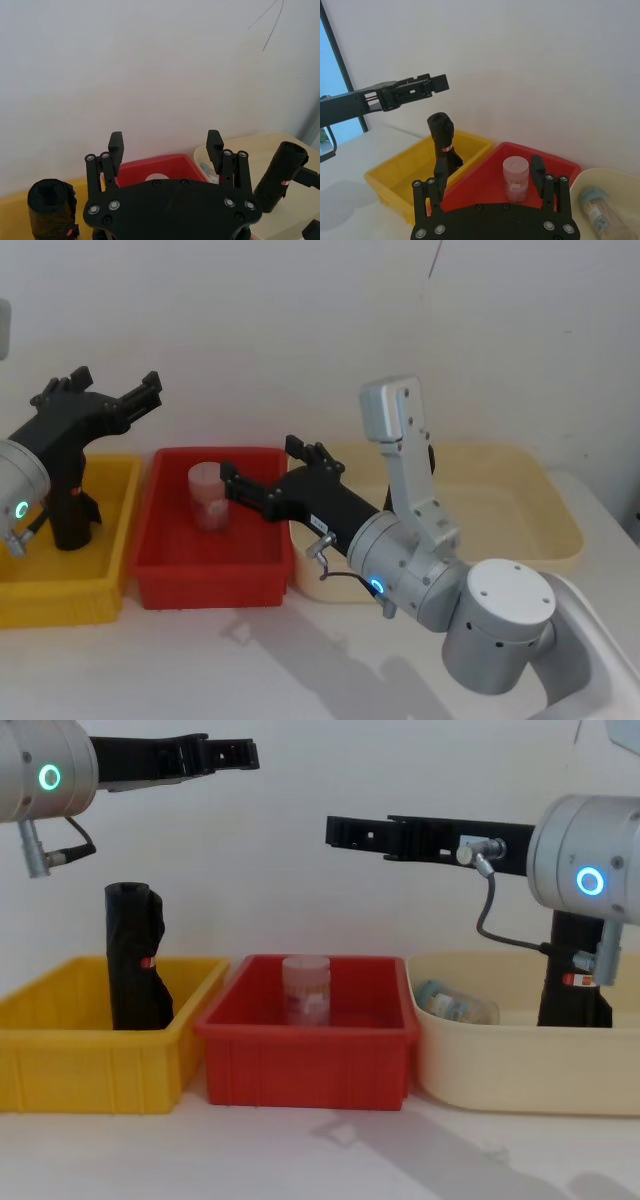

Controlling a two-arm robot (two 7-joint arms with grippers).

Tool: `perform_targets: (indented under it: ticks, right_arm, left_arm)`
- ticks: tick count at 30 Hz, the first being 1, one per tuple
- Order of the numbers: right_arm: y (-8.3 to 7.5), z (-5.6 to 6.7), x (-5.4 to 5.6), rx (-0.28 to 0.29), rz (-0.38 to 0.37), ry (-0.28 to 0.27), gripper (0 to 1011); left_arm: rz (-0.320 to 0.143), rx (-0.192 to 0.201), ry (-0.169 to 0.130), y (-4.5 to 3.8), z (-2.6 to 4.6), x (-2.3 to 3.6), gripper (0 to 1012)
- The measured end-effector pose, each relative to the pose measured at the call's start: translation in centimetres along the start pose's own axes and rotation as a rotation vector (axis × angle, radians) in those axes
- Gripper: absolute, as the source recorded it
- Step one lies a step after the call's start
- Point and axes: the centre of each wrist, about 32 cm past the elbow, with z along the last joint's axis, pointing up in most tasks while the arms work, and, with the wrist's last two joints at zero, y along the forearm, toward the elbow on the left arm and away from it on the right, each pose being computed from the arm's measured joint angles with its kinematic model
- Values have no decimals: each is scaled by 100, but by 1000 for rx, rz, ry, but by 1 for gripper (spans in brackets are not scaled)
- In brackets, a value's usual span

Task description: Pick up the garbage bag with the one hand and transfer it to the other hand.

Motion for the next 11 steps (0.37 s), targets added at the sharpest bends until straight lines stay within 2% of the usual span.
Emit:
perform_targets:
  ticks: [11]
  right_arm:
    - [-15,-7,-21,2,3,4,1001]
  left_arm:
    - [0,0,0,0,0,0,1001]
